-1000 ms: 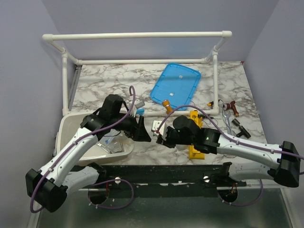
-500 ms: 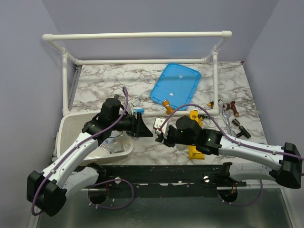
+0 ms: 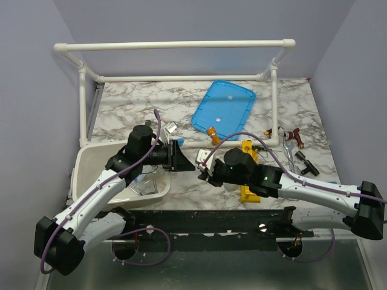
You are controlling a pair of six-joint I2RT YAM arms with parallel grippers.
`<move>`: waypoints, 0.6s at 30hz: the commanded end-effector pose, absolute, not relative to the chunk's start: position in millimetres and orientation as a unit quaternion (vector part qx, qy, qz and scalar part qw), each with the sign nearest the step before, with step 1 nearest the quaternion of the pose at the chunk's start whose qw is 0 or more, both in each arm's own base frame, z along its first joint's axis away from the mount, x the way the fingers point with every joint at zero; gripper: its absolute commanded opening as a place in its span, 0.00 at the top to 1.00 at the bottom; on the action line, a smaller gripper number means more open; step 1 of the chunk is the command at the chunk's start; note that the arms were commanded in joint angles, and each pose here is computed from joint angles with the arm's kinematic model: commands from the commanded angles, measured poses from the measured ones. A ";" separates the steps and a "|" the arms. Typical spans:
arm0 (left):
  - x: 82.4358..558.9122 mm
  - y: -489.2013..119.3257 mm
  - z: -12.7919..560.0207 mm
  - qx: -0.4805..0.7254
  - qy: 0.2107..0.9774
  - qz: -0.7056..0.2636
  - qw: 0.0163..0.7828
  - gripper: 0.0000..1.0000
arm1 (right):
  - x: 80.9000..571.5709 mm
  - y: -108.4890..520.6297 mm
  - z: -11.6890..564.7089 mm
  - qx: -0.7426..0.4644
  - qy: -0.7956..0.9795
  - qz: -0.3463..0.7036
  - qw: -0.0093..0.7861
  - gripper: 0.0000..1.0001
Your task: Organize the chemistry lab equipment
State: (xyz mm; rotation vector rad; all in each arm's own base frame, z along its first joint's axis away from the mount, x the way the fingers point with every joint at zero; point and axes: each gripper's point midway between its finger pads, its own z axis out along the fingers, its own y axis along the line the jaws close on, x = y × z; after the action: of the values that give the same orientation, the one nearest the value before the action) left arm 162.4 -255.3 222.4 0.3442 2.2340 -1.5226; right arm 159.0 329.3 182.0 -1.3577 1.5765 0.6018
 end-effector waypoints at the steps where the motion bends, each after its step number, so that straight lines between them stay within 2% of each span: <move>1: 161.3 -254.9 217.7 0.123 0.803 -0.547 0.200 0.72 | 165.4 329.8 185.2 -0.540 0.645 0.240 0.485 0.80; 6: 160.0 -254.2 212.0 0.120 0.807 -0.545 0.193 0.64 | 166.0 331.9 187.2 -0.535 0.646 0.244 0.488 0.80; 10: 160.8 -254.4 210.7 0.119 0.807 -0.545 0.193 0.64 | 166.5 333.5 187.7 -0.533 0.646 0.246 0.487 0.80; 18: 161.0 -253.1 207.7 0.120 0.812 -0.538 0.195 0.87 | 168.8 334.2 183.6 -0.533 0.651 0.240 0.484 0.80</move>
State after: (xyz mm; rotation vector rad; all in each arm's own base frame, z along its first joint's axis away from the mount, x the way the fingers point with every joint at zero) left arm 161.7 -255.4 217.0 0.3361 2.2541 -1.5262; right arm 162.0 331.4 177.8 -1.3445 1.5915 0.5950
